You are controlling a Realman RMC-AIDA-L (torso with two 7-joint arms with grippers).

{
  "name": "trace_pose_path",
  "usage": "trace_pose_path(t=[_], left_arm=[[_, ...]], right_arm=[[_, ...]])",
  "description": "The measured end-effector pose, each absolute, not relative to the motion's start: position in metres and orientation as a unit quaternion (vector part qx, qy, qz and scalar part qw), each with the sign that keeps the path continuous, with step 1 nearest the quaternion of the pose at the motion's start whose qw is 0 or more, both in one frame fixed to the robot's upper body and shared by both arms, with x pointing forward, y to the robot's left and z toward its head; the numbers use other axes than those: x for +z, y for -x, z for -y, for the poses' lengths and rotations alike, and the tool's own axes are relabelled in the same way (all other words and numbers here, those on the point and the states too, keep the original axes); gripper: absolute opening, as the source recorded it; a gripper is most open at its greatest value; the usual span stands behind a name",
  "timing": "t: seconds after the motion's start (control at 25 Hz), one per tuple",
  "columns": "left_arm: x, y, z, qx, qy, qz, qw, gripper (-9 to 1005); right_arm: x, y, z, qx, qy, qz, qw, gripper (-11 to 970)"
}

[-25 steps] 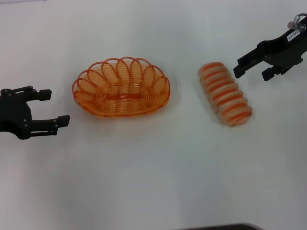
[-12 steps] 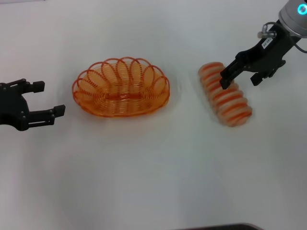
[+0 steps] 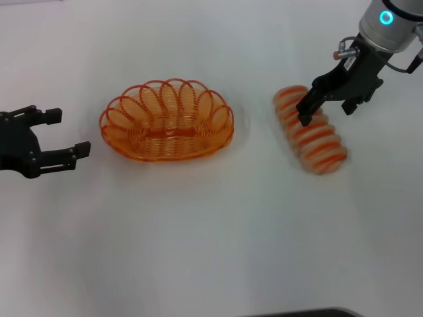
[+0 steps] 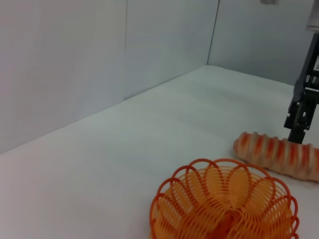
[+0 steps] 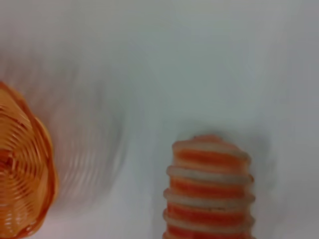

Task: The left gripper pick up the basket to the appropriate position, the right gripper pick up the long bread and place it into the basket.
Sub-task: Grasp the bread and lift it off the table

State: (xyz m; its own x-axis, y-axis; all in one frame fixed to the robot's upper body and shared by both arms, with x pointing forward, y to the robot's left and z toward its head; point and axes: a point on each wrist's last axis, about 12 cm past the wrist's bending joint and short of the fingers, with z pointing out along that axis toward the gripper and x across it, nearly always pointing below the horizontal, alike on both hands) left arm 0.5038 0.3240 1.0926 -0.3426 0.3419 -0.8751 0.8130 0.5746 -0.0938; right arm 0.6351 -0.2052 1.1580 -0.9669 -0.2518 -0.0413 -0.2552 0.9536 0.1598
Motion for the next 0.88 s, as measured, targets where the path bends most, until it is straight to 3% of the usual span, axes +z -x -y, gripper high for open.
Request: trace_pose_path(t=[0.88], left_arm=[[1.092, -0.503, -0.321, -0.28, -0.371, -0.768, 0.439, 859]], right_arm=[[1.143, -0.631, 0.189, 0.075, 0.144, -0.987, -0.002, 945]])
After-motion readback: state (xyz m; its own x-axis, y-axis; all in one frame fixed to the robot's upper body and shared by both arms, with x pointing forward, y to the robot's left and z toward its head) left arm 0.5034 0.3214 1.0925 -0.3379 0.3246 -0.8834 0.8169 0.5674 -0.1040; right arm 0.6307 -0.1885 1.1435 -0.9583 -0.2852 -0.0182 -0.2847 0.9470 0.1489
